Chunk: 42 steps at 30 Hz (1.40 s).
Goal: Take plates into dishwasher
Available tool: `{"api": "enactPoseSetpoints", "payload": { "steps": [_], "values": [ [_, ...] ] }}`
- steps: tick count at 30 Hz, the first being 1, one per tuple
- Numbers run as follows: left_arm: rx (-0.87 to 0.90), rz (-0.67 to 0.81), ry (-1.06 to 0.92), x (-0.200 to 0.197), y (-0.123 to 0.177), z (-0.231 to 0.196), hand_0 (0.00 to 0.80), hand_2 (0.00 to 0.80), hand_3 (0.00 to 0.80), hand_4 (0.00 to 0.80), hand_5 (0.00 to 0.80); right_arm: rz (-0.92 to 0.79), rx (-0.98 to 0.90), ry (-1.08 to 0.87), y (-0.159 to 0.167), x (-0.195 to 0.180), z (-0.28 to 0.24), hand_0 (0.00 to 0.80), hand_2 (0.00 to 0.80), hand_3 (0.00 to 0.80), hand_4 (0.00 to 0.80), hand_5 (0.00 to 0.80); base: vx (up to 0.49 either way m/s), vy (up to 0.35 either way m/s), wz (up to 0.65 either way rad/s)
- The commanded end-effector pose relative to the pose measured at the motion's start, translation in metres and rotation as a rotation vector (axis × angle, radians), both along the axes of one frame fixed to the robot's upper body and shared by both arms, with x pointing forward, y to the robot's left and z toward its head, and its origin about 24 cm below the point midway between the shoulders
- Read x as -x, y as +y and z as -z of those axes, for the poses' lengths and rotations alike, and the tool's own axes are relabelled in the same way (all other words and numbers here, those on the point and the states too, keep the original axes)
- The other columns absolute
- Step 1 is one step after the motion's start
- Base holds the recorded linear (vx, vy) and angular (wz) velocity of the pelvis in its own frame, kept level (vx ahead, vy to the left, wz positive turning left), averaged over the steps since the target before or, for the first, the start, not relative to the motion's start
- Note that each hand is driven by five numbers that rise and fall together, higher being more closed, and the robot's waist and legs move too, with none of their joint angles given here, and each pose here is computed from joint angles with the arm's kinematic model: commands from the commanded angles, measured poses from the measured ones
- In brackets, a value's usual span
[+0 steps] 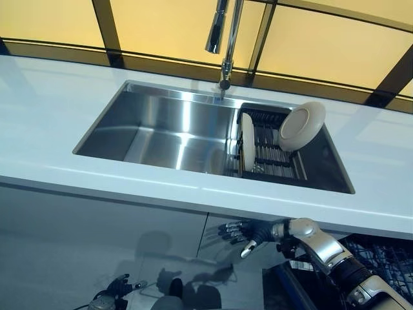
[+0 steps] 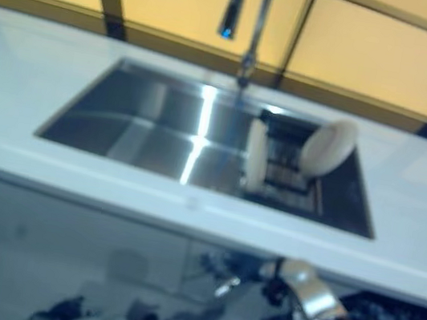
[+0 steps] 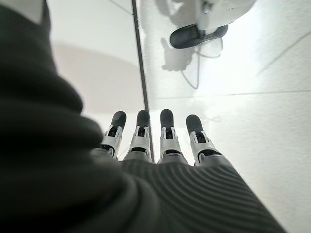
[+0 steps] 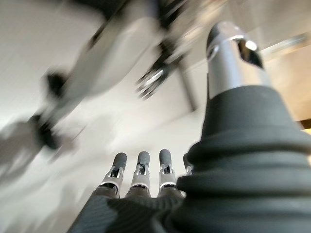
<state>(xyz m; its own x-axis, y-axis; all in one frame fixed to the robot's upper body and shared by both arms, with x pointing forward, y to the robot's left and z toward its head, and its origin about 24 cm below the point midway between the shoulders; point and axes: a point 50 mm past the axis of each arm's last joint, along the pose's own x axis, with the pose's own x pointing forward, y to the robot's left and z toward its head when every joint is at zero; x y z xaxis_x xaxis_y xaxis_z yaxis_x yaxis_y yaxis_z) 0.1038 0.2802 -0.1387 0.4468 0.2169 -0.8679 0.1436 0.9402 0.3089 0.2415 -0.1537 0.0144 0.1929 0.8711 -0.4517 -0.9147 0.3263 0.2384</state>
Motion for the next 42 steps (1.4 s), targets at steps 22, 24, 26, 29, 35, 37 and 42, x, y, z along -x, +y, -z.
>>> {"api": "enactPoseSetpoints", "payload": {
  "steps": [22, 24, 26, 29, 35, 37, 42],
  "values": [
    [0.016, 0.114, 0.063, 0.023, 0.010, 0.001, 0.000, 0.000, 0.000, 0.000, 0.000, 1.325, -0.981, -0.844, -0.206, -0.053, -0.334, 0.000, 0.000, 0.000, 0.000, 0.000, 0.036, 0.031, 0.00],
    [0.013, 0.105, 0.059, 0.020, 0.009, 0.001, 0.000, 0.000, 0.000, 0.000, 0.000, 1.531, -0.901, -0.955, -0.221, -0.043, -0.355, 0.000, 0.000, 0.000, 0.000, 0.000, 0.087, 0.102, 0.00],
    [0.009, 0.094, 0.057, 0.016, 0.008, 0.001, 0.000, 0.000, 0.000, 0.000, 0.000, 1.702, -0.786, -1.017, -0.234, -0.037, -0.366, 0.000, 0.000, 0.000, 0.000, 0.000, 0.073, 0.092, -0.04],
    [-0.003, 0.073, 0.038, 0.009, 0.009, -0.001, 0.000, 0.000, 0.000, 0.000, 0.000, 1.936, -0.658, -1.029, -0.248, -0.031, -0.379, 0.000, 0.000, 0.000, 0.000, 0.000, 0.049, 0.099, -0.13],
    [-0.055, 0.082, 0.051, -0.003, 0.014, -0.005, 0.000, 0.000, 0.000, 0.000, 0.000, 2.140, -0.397, -1.083, -0.251, -0.033, -0.391, 0.000, 0.000, 0.000, 0.000, 0.000, 0.083, 0.080, -0.17],
    [-0.062, 0.026, 0.047, -0.003, 0.019, -0.007, 0.000, 0.000, 0.000, 0.000, 0.000, 2.140, -0.243, -1.097, -0.240, -0.046, -0.388, 0.000, 0.000, 0.000, 0.000, 0.000, 0.144, -0.219, -0.06],
    [-0.066, -0.063, 0.041, -0.009, 0.028, -0.012, 0.000, 0.000, 0.000, 0.000, 0.000, 2.008, -0.023, -1.051, -0.225, -0.066, -0.378, 0.000, 0.000, 0.000, 0.000, 0.000, 0.066, -0.315, -0.18]
  ]
}}
